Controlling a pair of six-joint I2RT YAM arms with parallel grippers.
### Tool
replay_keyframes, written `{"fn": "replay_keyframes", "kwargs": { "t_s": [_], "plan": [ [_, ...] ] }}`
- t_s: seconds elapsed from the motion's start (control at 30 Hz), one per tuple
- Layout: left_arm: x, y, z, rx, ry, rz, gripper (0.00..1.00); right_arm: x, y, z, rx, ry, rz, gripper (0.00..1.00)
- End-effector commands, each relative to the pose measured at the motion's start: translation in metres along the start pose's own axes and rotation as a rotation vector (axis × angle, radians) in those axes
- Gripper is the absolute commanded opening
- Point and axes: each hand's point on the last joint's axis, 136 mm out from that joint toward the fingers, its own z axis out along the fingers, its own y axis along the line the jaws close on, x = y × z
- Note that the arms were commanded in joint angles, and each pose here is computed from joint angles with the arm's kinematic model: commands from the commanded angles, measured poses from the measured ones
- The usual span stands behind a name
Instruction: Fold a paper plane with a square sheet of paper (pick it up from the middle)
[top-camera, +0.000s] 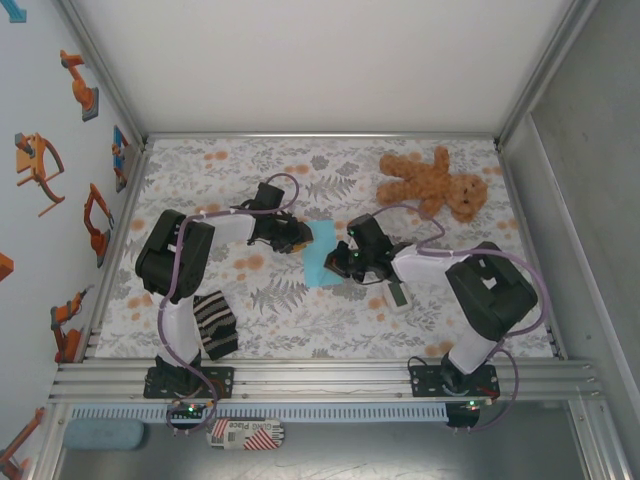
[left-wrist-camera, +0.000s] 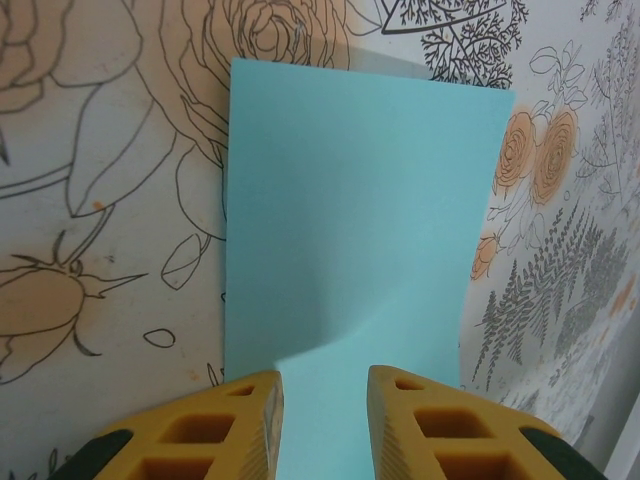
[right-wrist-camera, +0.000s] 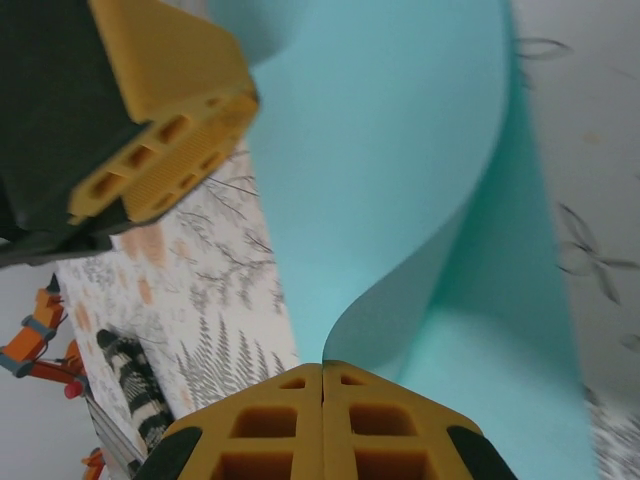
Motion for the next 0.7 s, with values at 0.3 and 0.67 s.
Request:
{"fn": "replay_keyframes", "kwargs": {
  "t_s": [0.3, 0.67],
  "plan": [
    [0.016, 0.034, 0.011, -0.115, 0.05, -0.036, 0.28, -0.021, 0.023, 0.028, -0.062, -0.059, -0.014, 0.0],
    [0.017, 0.041, 0.014, -0.133, 0.055, -0.056, 0.27, -0.026, 0.017, 0.041, -0.033, -0.059, -0.005, 0.0]
  ]
}}
